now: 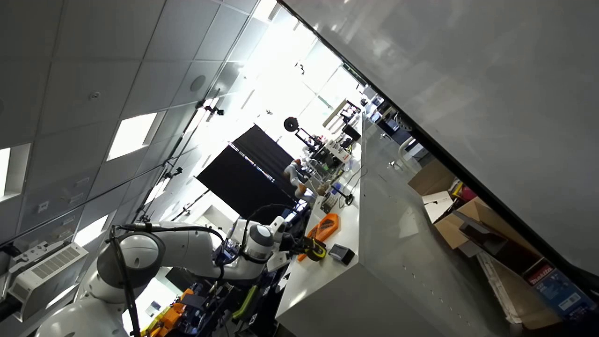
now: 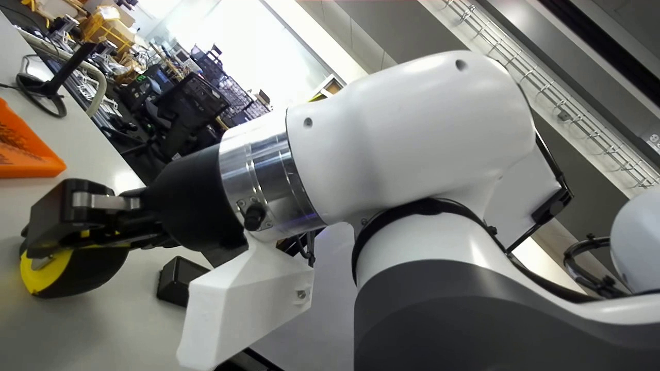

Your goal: Move the measuring tape to the right

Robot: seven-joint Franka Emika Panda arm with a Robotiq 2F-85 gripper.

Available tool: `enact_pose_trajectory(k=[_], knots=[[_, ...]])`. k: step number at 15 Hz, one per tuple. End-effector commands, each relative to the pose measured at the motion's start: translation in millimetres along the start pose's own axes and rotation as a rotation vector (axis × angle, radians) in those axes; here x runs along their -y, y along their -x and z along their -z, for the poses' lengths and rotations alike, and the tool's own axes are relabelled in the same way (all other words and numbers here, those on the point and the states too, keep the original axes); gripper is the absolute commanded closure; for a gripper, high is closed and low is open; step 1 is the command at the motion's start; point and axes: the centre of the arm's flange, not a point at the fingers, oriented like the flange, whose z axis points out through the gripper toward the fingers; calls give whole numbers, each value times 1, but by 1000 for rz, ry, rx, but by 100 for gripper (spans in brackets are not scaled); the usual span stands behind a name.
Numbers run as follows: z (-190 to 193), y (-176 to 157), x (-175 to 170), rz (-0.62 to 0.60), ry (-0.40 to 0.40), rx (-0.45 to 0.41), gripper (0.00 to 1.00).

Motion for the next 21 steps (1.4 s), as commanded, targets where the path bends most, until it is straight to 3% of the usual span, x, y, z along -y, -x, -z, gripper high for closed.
enact_pose_trajectory(k=[1, 3, 5, 14, 18, 21], knots=[[8, -8, 3, 12, -12, -13, 19], [16, -11, 8, 28, -6, -39, 5], [30, -14, 17, 57, -7, -74, 0], [127, -11, 65, 130, -61, -194, 0], [144, -11, 67, 147, -86, -212, 0], [134, -19, 71, 153, -87, -214, 0]])
